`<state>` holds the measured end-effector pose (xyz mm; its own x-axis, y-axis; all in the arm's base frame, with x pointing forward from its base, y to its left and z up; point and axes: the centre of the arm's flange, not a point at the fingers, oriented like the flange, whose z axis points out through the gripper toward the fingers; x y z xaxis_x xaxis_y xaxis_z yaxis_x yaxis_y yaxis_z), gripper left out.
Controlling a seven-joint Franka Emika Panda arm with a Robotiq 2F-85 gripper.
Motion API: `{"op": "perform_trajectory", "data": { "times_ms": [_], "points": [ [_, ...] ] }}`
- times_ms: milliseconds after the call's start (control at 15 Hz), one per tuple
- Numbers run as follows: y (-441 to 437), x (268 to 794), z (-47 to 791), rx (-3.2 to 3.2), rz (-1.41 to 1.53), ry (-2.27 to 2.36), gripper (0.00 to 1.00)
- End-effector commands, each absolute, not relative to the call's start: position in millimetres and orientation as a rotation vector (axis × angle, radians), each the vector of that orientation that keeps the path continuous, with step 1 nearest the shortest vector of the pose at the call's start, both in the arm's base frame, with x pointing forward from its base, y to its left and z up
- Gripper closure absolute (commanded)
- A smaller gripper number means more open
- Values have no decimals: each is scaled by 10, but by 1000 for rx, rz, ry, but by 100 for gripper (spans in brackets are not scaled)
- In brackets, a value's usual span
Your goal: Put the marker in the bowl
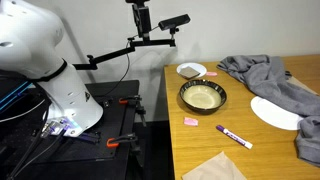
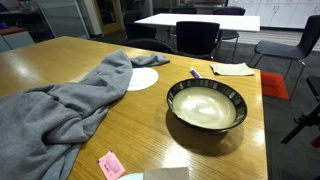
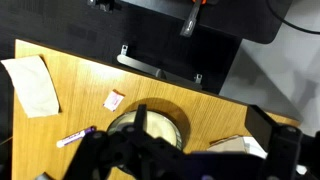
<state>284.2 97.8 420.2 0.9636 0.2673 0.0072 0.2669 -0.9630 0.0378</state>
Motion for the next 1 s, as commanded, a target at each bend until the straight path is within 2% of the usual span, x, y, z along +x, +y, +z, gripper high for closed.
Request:
{"op": "perform_trajectory", "data": {
  "times_ms": [0, 467, 933],
  "points": [
    [977, 2840, 4190, 3076, 14, 418, 0],
    [976, 2841, 4168, 3076, 4, 418, 0],
    [867, 3360, 4289, 3134, 299, -42, 0]
  ]
}}
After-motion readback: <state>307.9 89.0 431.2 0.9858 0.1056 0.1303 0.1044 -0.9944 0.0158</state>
